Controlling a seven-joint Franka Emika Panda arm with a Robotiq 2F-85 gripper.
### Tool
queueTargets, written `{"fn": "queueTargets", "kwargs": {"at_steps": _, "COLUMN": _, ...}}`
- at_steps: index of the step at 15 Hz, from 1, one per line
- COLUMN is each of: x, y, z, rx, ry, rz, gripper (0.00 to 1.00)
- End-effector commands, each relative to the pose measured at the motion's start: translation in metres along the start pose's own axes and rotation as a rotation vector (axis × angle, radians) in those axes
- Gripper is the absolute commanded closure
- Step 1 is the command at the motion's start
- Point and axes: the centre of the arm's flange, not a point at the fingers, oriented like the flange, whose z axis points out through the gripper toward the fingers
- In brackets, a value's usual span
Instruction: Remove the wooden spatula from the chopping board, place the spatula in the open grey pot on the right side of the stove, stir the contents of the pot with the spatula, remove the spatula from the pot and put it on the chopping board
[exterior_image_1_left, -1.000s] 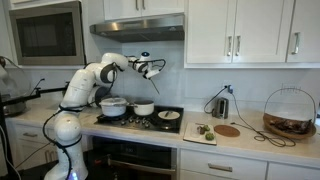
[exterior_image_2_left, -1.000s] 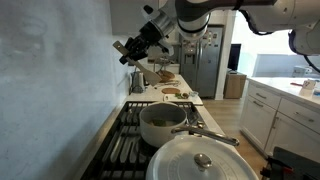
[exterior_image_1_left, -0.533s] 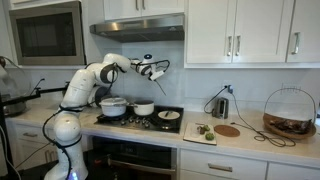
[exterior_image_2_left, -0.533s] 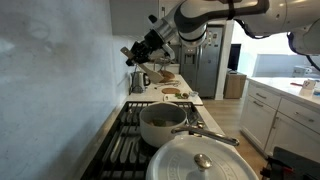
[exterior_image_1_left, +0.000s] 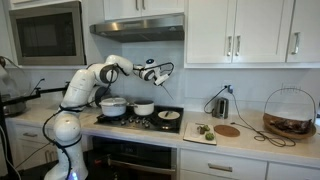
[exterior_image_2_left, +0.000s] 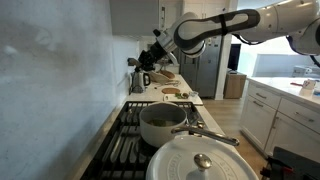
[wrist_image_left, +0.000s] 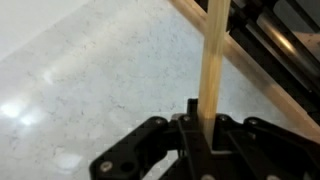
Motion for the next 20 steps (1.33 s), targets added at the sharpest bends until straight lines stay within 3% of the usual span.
{"fn": "queueTargets", "kwargs": {"at_steps": 1, "x": -0.017, "y": -0.002, "z": -0.005, "rx": -0.055, "ry": -0.077, "rz": -0.007, "gripper": 0.98}}
{"fn": "queueTargets", "kwargs": {"at_steps": 8, "x": -0.023, "y": 0.004, "z": 0.012, "rx": -0.146, "ry": -0.332, "rz": -0.065, "gripper": 0.98}}
{"fn": "queueTargets", "kwargs": {"at_steps": 14, "x": -0.011, "y": -0.005, "z": 0.020, "rx": -0.230, "ry": -0.460, "rz": -0.127, "gripper": 0.98}}
{"fn": "queueTargets", "kwargs": {"at_steps": 20, "x": -0.051, "y": 0.012, "z": 0.030, "rx": -0.244, "ry": -0.590, "rz": -0.077, "gripper": 0.98}}
